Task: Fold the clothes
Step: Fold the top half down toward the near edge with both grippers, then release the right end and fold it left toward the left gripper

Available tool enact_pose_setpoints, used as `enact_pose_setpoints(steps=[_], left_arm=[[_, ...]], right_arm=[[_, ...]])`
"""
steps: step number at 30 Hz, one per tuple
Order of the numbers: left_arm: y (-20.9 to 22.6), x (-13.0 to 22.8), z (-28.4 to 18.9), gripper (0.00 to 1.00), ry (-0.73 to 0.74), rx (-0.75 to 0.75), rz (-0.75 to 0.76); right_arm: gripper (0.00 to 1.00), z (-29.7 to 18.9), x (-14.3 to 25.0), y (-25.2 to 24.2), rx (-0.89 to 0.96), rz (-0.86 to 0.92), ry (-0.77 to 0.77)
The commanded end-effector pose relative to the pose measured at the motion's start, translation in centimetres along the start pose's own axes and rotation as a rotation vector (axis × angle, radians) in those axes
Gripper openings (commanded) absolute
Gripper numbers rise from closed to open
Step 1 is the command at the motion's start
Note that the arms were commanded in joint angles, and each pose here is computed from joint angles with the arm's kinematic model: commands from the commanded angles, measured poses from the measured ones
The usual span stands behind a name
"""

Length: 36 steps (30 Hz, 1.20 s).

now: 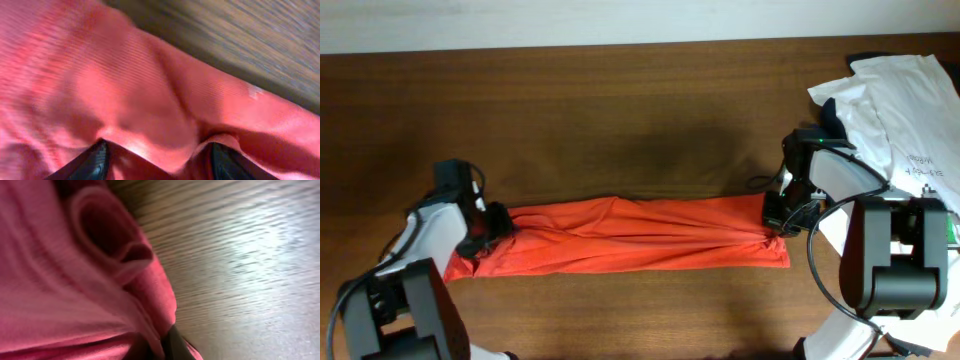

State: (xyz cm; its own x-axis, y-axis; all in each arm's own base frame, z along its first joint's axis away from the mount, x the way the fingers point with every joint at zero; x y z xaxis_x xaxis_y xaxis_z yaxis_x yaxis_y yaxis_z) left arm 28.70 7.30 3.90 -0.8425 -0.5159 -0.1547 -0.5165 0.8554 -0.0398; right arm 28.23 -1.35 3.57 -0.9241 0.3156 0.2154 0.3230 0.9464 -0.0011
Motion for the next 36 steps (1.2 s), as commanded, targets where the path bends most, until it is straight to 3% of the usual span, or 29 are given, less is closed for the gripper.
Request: enact_pose_setpoints(steps=[1, 4, 7, 9, 12, 13, 18, 22, 24, 31, 36], left_arm=[[3.8, 1.2, 1.5, 0.68, 0.046, -0.09, -0.123], [3.7, 1.4, 1.5, 0.68, 0.058, -0.081, -0.125], [2.3, 0.9, 1.0, 0.75, 0.065, 0.02, -0.097], [1.2, -1.0, -1.5, 0.79, 0.024, 0.083, -0.081], [0.9, -2.3, -5.2, 0.81, -0.018, 0.091, -0.079], [0.8, -2.6, -6.3, 0.97, -0.039, 0.096, -0.078], [0.8, -2.5, -8.6, 0.99, -0.09, 0.109, -0.076], [0.9, -2.2, -8.5, 0.99, -0.072, 0.104, -0.076], [0.9, -2.2, -8.5, 0.99, -0.072, 0.104, -0.077], [0.9, -2.1, -8.5, 0.99, -0.07, 0.104, -0.077], [0.9, -2.1, -8.5, 0.99, -0.07, 0.104, -0.077]], right_arm=[[0.04, 1.6, -0.4, -3.9, 0.195, 0.052, 0.004], [0.04, 1.9, -0.3, -1.8, 0.03, -0.03, 0.026], [0.05, 1.8, -0.3, 0.1, -0.114, -0.149, 0.027], [0.04, 1.7, -0.2, 0.5, -0.144, -0.163, 0.029], [0.04, 1.1, 0.4, 3.1, -0.354, -0.316, 0.032], [0.04, 0.9, 0.6, 3.6, -0.398, -0.341, 0.031], [0.04, -0.1, -0.6, 2.7, -0.355, -0.265, 0.008], [0.04, -6.2, -3.5, -0.9, -0.092, -0.164, -0.081], [0.04, -8.7, -3.7, -0.5, -0.08, -0.182, -0.096], [0.04, -9.0, 1.3, 10.8, -0.035, -0.507, -0.063], [0.04, -7.5, 6.3, 20.5, -0.036, -0.788, -0.158]])
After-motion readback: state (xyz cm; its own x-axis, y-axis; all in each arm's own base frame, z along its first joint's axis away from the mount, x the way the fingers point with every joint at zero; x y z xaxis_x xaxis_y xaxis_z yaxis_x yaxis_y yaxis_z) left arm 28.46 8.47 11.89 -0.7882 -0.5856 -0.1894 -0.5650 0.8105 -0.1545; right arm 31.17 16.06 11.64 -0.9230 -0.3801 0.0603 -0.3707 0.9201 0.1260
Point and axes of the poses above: each gripper's point midway between its finger pads, its own z axis out along the fingers, its own y axis along the line the jaws close on, x = y × z, the point moved 4 cm from there along -z, back along the fingers, and after that the axes turned 2 degrees about -z, right-handed, at the moved point
